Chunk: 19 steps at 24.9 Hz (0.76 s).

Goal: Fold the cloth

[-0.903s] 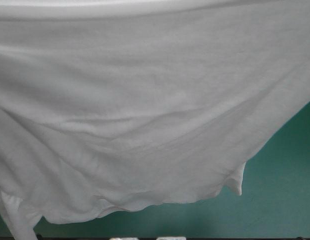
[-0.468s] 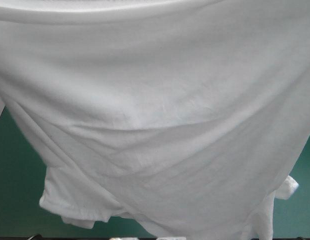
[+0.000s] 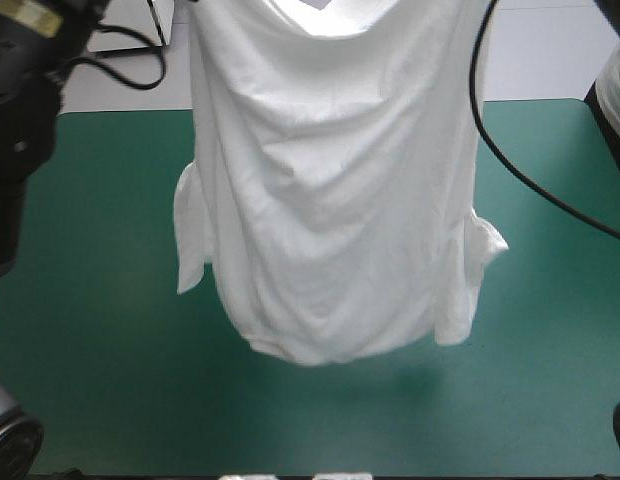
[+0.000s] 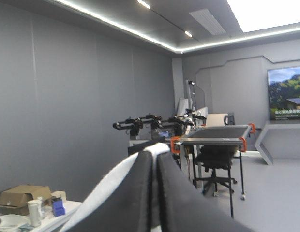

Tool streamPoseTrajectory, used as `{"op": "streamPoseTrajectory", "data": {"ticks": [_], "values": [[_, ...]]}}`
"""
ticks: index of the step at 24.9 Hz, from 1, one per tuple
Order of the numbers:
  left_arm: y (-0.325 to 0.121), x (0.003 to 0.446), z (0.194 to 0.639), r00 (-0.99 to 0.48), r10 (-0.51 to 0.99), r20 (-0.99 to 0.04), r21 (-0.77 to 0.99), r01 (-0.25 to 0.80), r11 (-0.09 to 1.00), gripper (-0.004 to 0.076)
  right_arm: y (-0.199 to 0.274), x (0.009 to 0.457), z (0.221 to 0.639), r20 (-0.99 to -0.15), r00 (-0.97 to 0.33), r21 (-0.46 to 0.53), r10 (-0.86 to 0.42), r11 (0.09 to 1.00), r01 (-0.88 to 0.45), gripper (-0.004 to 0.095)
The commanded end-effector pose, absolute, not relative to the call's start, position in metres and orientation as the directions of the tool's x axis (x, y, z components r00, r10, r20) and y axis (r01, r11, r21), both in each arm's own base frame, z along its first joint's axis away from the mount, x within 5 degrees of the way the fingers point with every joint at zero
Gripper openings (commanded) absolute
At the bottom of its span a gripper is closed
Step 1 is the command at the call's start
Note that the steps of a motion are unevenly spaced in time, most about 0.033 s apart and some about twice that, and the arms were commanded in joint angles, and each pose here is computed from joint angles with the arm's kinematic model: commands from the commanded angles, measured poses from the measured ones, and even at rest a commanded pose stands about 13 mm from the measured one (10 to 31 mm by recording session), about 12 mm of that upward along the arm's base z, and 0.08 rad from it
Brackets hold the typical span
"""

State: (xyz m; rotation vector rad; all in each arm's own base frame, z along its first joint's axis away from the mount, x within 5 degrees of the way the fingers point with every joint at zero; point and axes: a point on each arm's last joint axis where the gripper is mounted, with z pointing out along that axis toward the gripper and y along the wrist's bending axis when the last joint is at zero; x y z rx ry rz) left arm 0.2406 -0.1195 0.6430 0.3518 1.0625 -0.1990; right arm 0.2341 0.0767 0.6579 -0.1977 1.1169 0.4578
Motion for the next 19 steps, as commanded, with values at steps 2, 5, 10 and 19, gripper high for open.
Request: {"op": "streamPoseTrajectory", "data": {"ticks": [2, 5, 10, 19], "values": [[-0.099, 0.293, 0.635, 0.520, -0.162, -0.839, 0.002, 0.301, 0.954, -0.0010, 0.062, 0.287, 0.644, -0.865, 0.423, 0.117, 0.272, 0.926, -0.358, -0.0013], [-0.083, 0.334, 0.622, 0.537, -0.245, -0.807, -0.089, 0.300, 0.950, -0.0010, 0.047, 0.335, 0.623, -0.851, 0.420, 0.185, 0.316, 0.928, -0.323, -0.0013], [-0.084, 0.399, 0.595, 0.540, -0.328, -0.775, -0.164, 0.329, 0.930, -0.0010, 0.013, 0.404, 0.596, -0.813, 0.477, 0.201, 0.335, 0.929, -0.309, -0.0013], [-0.092, 0.425, 0.550, 0.147, -0.148, -0.978, -0.107, 0.258, 0.960, -0.0010, 0.031, 0.428, 0.549, -0.977, 0.147, 0.080, 0.152, 0.911, -0.405, -0.0013]]}}
